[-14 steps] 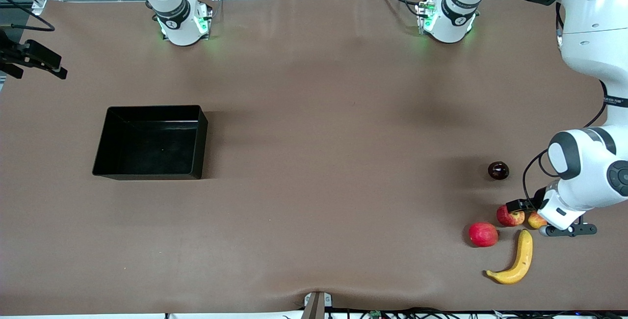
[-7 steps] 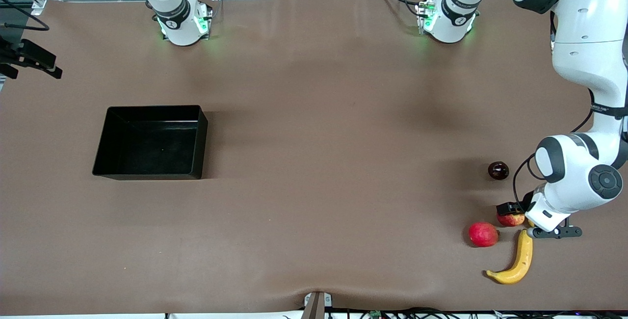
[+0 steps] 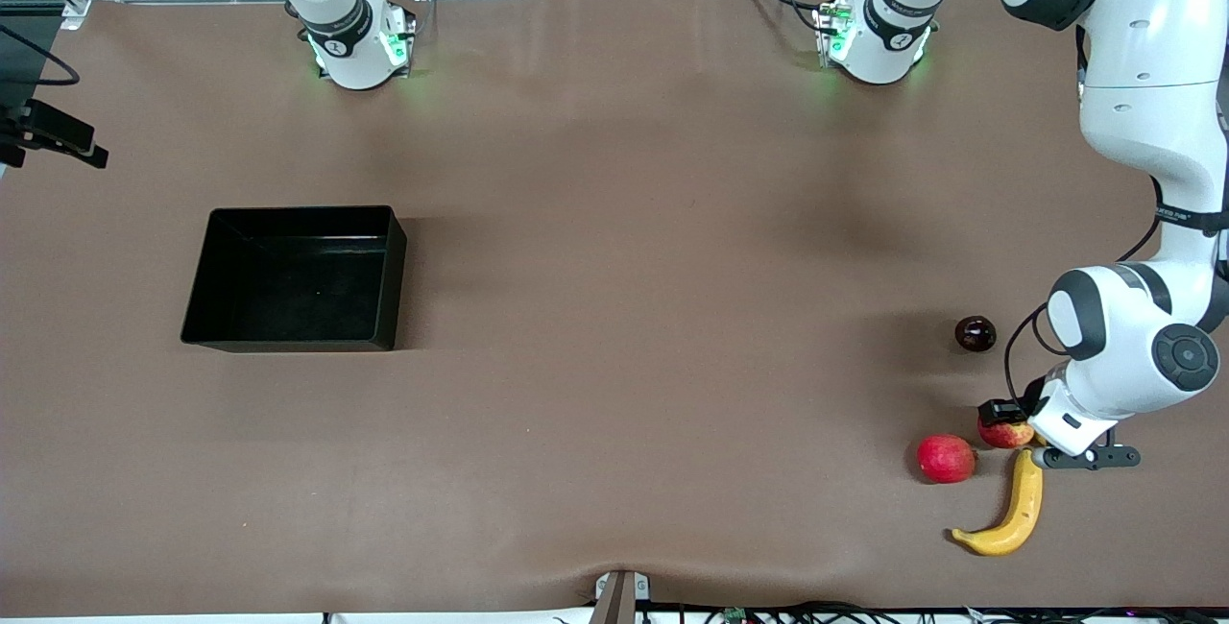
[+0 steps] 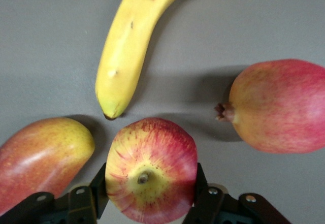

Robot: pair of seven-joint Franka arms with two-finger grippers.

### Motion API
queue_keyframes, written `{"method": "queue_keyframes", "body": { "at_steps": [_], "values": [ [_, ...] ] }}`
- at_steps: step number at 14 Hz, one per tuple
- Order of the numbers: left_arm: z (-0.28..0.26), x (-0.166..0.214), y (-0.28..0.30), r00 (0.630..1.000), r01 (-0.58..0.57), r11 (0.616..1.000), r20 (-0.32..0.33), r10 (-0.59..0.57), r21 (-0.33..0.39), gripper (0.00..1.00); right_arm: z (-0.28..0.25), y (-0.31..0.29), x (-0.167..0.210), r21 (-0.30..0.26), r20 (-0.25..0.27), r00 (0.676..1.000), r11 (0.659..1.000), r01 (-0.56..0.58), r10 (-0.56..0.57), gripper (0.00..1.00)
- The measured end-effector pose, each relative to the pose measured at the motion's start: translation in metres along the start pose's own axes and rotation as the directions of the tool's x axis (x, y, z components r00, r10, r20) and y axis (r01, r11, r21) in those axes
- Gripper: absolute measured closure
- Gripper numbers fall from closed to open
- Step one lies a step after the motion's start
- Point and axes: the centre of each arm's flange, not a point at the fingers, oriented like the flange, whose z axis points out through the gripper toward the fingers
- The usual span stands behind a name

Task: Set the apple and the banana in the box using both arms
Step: 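Lower the left gripper onto the red-yellow apple and close it, then lift the apple with the left gripper while the right gripper reaches the box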

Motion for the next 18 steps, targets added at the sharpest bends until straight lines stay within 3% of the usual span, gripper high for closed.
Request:
{"method": "queue_keyframes", "body": {
  "at_steps": [3, 7, 10, 12, 14, 18],
  "values": [
    [-0.011, 0.003, 0.003, 1.0, -0.009, 1.0, -0.009, 0.009, -0.001, 0.34, 0.037, 0.025, 0.016, 0.011, 0.066, 0.997, 0.999, -0.032, 0.031, 0.0],
    [-0.053, 0.006, 0.041, 0.998, -0.054, 0.998, 0.021, 0.055, -0.042, 0.34, 0.13, 0.063, 0.069, 0.019, 0.094, 0.994, 0.998, -0.066, 0.063, 0.0],
    [-0.114, 0.003, 0.073, 0.996, -0.055, 0.996, 0.061, 0.059, -0.063, 0.34, 0.21, 0.069, 0.09, 0.012, 0.052, 0.997, 0.998, -0.055, 0.054, 0.0],
    [-0.149, -0.002, 0.087, 0.997, -0.027, 0.997, 0.076, 0.032, -0.069, 0.34, 0.262, 0.076, 0.085, 0.01, 0.03, 1.0, 1.0, -0.001, 0.001, 0.0],
    [-0.164, -0.005, 0.109, 0.997, 0.0, 0.997, 0.079, 0.006, -0.084, 0.34, 0.299, 0.097, 0.071, 0.021, 0.043, 0.999, 0.999, 0.031, -0.032, 0.0],
    [-0.162, -0.015, 0.173, 0.994, 0.056, 0.993, 0.103, -0.045, -0.1, 0.34, 0.321, 0.125, 0.058, 0.04, 0.075, 0.997, 0.999, 0.015, -0.018, 0.0]
  ]
}}
